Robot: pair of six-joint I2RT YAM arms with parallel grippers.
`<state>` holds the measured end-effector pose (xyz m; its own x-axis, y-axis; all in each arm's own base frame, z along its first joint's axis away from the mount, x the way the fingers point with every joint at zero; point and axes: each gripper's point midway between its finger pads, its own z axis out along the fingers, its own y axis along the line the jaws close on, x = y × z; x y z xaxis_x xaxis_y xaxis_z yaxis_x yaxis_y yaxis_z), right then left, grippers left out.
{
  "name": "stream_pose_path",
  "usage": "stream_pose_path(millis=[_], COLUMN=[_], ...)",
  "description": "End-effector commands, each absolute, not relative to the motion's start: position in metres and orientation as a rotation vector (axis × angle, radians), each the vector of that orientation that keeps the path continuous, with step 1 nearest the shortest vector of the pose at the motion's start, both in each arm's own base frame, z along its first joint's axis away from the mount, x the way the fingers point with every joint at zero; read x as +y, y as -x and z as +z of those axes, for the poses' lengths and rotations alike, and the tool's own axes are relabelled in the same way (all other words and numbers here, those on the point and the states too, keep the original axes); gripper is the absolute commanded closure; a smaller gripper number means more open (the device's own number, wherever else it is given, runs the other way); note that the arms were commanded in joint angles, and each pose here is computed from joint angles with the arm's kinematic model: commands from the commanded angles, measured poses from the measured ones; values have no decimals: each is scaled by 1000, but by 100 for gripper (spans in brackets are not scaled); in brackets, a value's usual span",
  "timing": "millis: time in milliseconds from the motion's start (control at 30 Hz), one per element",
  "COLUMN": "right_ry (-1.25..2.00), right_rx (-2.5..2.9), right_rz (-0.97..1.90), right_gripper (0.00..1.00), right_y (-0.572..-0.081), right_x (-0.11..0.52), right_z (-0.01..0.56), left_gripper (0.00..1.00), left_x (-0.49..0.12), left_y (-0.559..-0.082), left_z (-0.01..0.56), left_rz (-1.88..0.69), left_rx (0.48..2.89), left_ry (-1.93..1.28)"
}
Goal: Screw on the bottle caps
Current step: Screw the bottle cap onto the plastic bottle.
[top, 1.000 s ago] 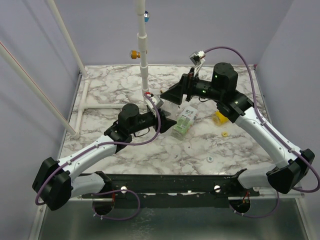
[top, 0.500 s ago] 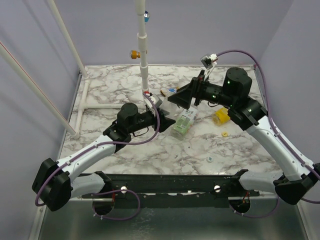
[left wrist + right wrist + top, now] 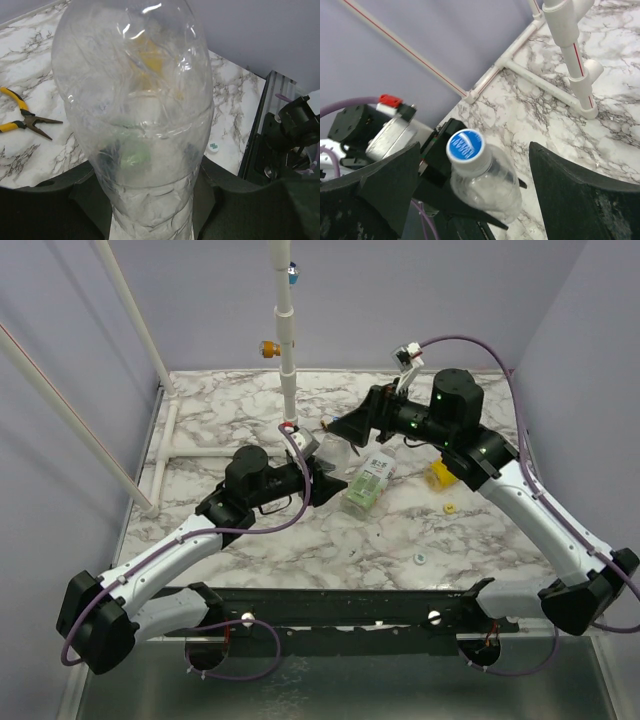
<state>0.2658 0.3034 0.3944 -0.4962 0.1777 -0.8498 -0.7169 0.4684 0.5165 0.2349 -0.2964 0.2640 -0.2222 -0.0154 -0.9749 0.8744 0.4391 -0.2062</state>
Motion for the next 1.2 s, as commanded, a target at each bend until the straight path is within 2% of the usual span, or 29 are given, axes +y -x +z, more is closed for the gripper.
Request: stream_pose_path(millis=[0,400,833,1167], right_ry=[439,491,483,469], right_rx=[1730,1733,1727,1744], right_rz=[1228,1272,1271,1285], right_gripper=[8,8,9,13], right_y=[-278,-272,-259,-246], right_x=[320,357,350,340], right_z=[409,399,402,398], left_gripper=[100,100,100,100], left_x=[-295,-303,-302,-298], left_y=[-230,-232,-244,-254], left_z=[277,270,253,249], left_rz=[-1008,-1040,-1012,-986], left_rx=[1539,1557,1625,1646], left_ry=[-805,-796,-750,-721])
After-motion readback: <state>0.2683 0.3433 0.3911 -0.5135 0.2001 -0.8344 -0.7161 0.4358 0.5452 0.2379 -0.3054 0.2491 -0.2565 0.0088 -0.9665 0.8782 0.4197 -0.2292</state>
